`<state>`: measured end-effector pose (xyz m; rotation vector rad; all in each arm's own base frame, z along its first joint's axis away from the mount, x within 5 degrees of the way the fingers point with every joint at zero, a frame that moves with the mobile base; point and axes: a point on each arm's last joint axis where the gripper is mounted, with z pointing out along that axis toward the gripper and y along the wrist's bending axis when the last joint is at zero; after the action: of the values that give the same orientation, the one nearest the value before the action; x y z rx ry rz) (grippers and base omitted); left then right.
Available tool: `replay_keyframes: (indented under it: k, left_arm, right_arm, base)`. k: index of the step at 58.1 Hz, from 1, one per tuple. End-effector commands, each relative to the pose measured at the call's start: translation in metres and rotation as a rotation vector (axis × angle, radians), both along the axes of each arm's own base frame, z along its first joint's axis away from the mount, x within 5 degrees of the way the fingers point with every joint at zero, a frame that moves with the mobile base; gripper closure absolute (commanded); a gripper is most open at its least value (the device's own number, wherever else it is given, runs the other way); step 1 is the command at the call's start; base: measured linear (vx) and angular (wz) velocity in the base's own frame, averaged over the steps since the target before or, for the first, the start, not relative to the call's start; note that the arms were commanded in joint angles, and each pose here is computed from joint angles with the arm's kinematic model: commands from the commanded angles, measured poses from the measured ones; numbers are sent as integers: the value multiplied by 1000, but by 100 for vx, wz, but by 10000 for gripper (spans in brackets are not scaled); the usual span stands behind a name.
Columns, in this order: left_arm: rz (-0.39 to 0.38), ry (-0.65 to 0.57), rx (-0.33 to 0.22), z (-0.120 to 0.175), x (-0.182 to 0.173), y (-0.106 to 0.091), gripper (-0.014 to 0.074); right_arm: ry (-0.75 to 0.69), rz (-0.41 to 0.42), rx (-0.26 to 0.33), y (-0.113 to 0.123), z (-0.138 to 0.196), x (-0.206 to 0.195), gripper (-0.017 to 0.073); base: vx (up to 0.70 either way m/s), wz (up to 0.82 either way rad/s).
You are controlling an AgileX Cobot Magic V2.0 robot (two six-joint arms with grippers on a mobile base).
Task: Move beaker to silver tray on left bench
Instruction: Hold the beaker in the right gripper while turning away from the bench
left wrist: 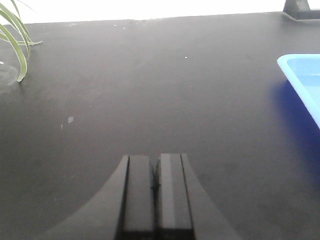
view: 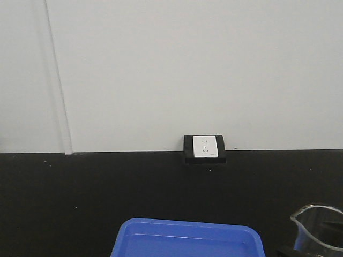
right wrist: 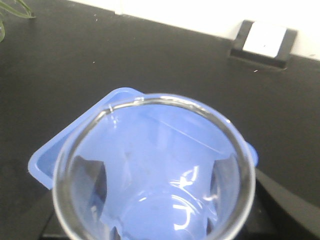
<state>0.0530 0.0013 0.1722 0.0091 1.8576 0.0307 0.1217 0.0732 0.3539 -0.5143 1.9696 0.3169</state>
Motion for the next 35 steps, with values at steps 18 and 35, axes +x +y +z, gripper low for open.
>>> replay_keyframes:
  k: [18,35]
  left_arm:
    - [-8,-67,-3,-2,1,-1,592]
    - [-8,-67,-3,-2,1,-1,592]
  right_arm:
    - [-158,-4,15,-8,21,-6,567]
    - [-158,-4,15,-8,21,-6,567]
  base:
    - [0,0]
    - [0,0]
